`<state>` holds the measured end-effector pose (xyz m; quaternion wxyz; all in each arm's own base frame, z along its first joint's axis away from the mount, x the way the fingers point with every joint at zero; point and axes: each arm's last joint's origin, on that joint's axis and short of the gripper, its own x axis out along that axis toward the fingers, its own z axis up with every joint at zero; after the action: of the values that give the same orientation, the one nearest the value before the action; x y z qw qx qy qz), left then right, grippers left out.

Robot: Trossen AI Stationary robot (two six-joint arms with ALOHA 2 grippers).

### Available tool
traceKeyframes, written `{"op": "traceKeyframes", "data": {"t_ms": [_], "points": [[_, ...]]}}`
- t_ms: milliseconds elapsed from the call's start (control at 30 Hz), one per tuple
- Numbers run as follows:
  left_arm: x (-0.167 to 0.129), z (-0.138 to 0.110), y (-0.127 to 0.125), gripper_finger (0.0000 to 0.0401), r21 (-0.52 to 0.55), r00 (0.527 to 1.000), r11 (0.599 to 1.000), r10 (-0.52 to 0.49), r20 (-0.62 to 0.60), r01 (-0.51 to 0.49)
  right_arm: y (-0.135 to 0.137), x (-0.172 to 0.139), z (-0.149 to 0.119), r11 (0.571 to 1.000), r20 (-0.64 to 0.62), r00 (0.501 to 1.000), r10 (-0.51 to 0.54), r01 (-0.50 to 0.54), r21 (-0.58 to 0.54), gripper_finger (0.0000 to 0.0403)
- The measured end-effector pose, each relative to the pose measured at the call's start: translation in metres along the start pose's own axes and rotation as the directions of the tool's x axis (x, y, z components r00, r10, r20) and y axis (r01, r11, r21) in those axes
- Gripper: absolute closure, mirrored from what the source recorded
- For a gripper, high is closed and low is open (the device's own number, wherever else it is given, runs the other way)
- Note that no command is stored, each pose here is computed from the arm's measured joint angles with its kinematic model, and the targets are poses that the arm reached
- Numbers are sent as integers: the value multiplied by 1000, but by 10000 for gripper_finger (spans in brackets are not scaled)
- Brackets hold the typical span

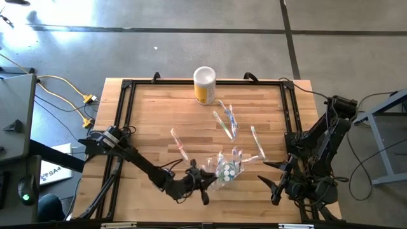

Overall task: Pick & Place toothbrushing station
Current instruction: Put the orange toothbrush in the transparent organizer

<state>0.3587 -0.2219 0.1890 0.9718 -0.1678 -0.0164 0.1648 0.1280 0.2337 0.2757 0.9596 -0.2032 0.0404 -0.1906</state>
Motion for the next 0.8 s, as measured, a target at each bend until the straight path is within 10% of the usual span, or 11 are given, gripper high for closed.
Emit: {"op": "traceKeyframes", "data": {"t_ms": [233, 800], "points": [[6, -3, 0, 385, 30, 980, 984, -174, -91, 178, 0, 3, 0, 1000, -4, 1000, -9, 9, -3, 161], [6, -4, 1, 267, 49, 983, 986, -156, -96, 162, -1, -11, 4, 996, 17, 999, 38, -39, 76, 161]]}}
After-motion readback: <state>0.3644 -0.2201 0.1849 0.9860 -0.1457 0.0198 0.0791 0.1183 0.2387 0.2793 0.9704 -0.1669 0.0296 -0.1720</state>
